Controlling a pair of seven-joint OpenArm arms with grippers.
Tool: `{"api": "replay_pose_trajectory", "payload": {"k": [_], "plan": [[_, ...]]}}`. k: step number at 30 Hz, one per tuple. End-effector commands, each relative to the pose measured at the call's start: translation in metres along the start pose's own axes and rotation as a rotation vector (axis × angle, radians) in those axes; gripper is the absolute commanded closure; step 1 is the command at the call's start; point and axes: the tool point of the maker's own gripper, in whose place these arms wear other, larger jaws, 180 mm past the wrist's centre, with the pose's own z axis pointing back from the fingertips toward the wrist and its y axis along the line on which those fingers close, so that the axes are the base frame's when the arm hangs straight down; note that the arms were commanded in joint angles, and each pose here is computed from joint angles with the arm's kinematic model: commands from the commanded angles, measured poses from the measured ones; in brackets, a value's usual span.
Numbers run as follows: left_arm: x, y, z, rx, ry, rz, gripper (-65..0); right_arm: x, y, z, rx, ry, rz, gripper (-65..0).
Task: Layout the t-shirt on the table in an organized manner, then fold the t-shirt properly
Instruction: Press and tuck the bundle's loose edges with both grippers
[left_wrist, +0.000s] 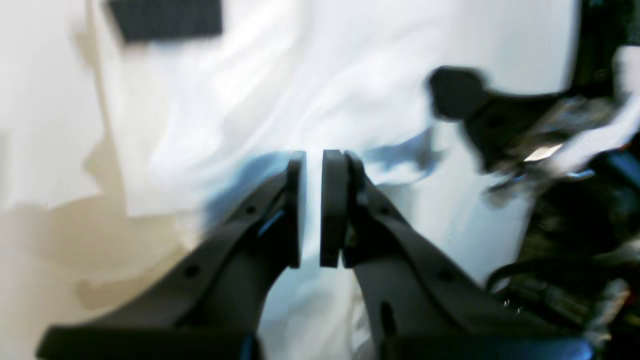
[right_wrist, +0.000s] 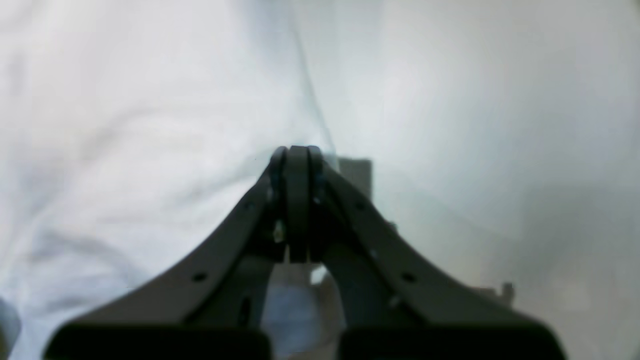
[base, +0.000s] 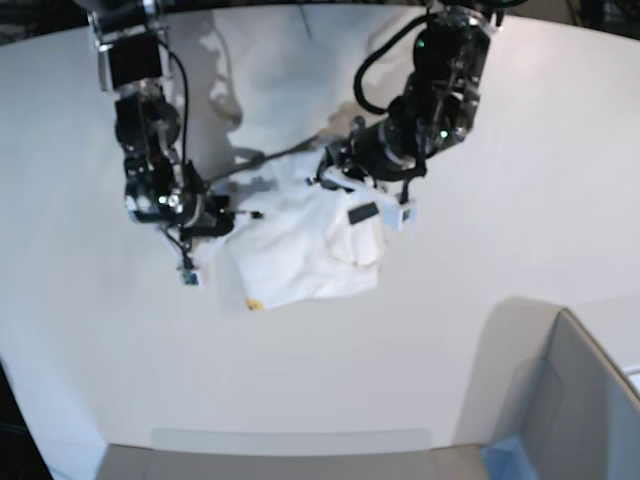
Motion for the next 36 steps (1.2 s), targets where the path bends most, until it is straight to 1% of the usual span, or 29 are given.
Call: {"api": "replay_pose_trajectory", "payload": {"k": [1,4,6,9,13,16,19,21,23,25,28,32,34,36], "plan": [[0.006,0.004,-0.001,0.011,-0.016,-0.004,-4.9,0.014,-0.002,0.004,-0.004,-0.034,0.004,0.0],[0.002,0.039,-0.007,0.101,0.012,-0.008,-4.9,0.007,-0.004,-0.001,-0.007,-0.013,-0.003,0.0],[0.004,0.045,-0.007,0.115,0.011,-0.003,-4.8,0.002,-0.004,-0.001,-0.006,-0.005,-0.004,0.0],[0.009,0.039,-0.004,0.1,-0.005,-0.008,-4.8,0.005,0.001,0.005,0.006,-0.026,0.006,0.0],[0.034,0.003,0.013,0.013,-0.083,-0.061,-4.8,0.008,0.028,0.027,0.114,-0.081,-0.001,0.0],[0.043,-0.016,0.027,-0.04,-0.13,-0.095,-4.8,0.019,0.049,0.052,0.185,-0.16,0.017,0.0],[0.045,-0.019,0.028,-0.047,-0.143,-0.096,-4.8,0.041,0.061,0.076,0.217,-0.255,0.053,0.0],[0.044,-0.02,0.028,-0.048,-0.14,-0.097,-4.8,0.062,0.068,0.086,0.236,-0.312,0.127,0.0],[0.043,-0.021,0.027,-0.049,-0.138,-0.099,-4.8,0.074,0.072,0.08,0.248,-0.317,0.187,0.0],[0.044,-0.021,0.028,-0.049,-0.14,-0.096,-4.8,0.083,0.082,0.064,0.265,-0.28,0.234,0.0],[0.043,-0.019,0.028,-0.045,-0.139,-0.095,-4.8,0.091,0.091,0.039,0.267,-0.223,0.259,0.0],[0.042,-0.017,0.028,-0.041,-0.137,-0.095,-4.8,0.091,0.103,0.003,0.268,-0.182,0.283,0.0],[0.042,-0.017,0.028,-0.041,-0.136,-0.095,-4.8,0.081,0.106,-0.018,0.257,-0.121,0.295,0.0],[0.041,-0.017,0.028,-0.042,-0.135,-0.094,-4.8,0.071,0.102,-0.035,0.238,-0.061,0.284,0.0]]}}
